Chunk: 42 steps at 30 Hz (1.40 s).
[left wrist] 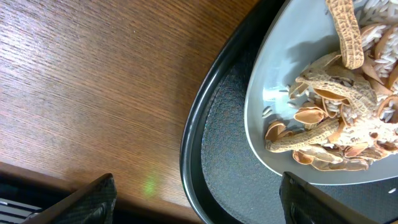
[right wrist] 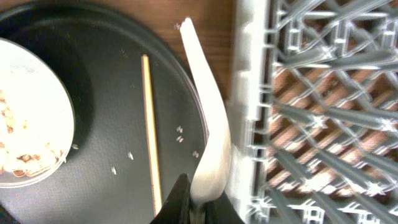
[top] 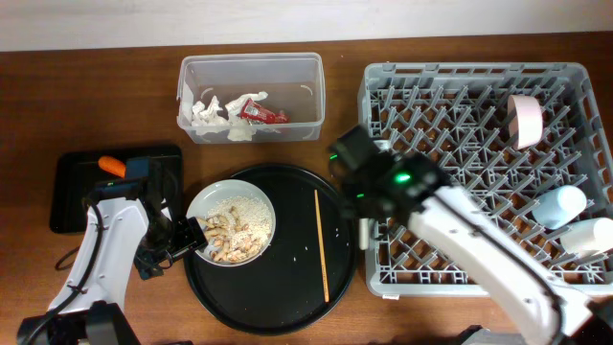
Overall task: Sort waste into correct bins and load items into the dishwasher rack
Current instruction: 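Grasp the white plastic fork with the right gripper and place it in the rack, then grasp the wooden chopstick with the right gripper and place it in the rack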
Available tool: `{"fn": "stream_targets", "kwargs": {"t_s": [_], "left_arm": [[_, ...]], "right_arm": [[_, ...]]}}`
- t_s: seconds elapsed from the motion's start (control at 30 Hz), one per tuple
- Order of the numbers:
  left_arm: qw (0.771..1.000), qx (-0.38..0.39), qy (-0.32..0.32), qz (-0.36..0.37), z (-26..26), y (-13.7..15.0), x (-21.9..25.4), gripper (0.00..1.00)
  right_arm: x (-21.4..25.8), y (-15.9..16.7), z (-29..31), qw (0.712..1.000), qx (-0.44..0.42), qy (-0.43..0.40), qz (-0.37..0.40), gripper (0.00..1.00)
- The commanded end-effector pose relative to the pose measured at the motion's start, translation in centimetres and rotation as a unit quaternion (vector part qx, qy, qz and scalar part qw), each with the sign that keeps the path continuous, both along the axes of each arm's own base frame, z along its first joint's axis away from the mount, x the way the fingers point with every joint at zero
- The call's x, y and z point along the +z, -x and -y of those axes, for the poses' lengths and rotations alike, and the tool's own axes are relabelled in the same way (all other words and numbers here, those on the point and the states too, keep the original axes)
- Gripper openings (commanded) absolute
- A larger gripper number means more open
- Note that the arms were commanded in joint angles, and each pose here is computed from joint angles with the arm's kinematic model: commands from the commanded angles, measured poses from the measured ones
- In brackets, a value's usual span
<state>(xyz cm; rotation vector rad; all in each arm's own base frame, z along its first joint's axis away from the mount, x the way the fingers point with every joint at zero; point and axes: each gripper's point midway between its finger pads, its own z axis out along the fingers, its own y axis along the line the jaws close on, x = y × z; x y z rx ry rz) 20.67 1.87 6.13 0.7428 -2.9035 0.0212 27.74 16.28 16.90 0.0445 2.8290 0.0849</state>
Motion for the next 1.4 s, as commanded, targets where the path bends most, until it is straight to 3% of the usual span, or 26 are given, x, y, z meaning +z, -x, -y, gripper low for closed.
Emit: {"fn": "stream_targets", "kwargs": {"t_s": [0.0,0.1,0.37,0.4,0.53,0.63,0.73,0.77,0.83,1.13,1.37], "left_arm": [[1.0,-0.01,-0.002,0.0,0.0,0.1,0.0,0.84],[1.0,-0.01,-0.002,-0.001,0.0,0.1,0.0,0.84],[1.0,-0.01,-0.002,-0.001,0.0,0.1,0.0,0.84],[1.0,-0.01,-0.002,-0.001,0.0,0.1,0.0,0.84],[1.0,-0.01,-0.002,-0.001,0.0,0.1,0.0,0.84],[1.0,-0.01,-0.002,-0.001,0.0,0.1,0.0,0.84],[1.0,-0.01,-0.002,-0.001,0.0,0.1,0.0,0.84],[1.0,-0.01,-0.002,0.0,0.0,0.1,0.0,0.84],[1.0,-0.01,-0.002,0.001,0.0,0.0,0.0,0.84],[1.0,-0.01,-0.001,0.001,0.0,0.0,0.0,0.84],[1.0,-0.01,-0.001,0.002,0.0,0.0,0.0,0.84]], "right_arm": [[0.8,-1.5,6.2,0.999,-0.042,0.024,-0.002,0.04],[-1.9,-1.0,8.5,0.997,-0.061,0.035,-0.04,0.04],[-6.9,-0.1,6.3,0.996,-0.034,-0.014,-0.087,0.05],[-7.4,-0.1,6.3,0.995,-0.035,-0.011,-0.095,0.14],[-7.8,0.1,6.0,0.994,-0.033,-0.015,-0.106,0.31],[-6.3,-0.5,5.4,0.995,-0.028,-0.033,-0.091,0.34],[-0.7,-2.3,1.5,0.997,0.038,-0.067,-0.014,0.39],[0.4,-2.3,-0.5,0.994,0.077,-0.072,0.006,0.48],[0.3,-1.7,-3.4,0.99,0.124,-0.071,0.017,0.54],[-12.4,1.1,-6.9,0.98,0.124,0.013,-0.153,0.55],[-14.6,1.6,-7.4,0.976,0.126,0.021,-0.174,0.55]]}}
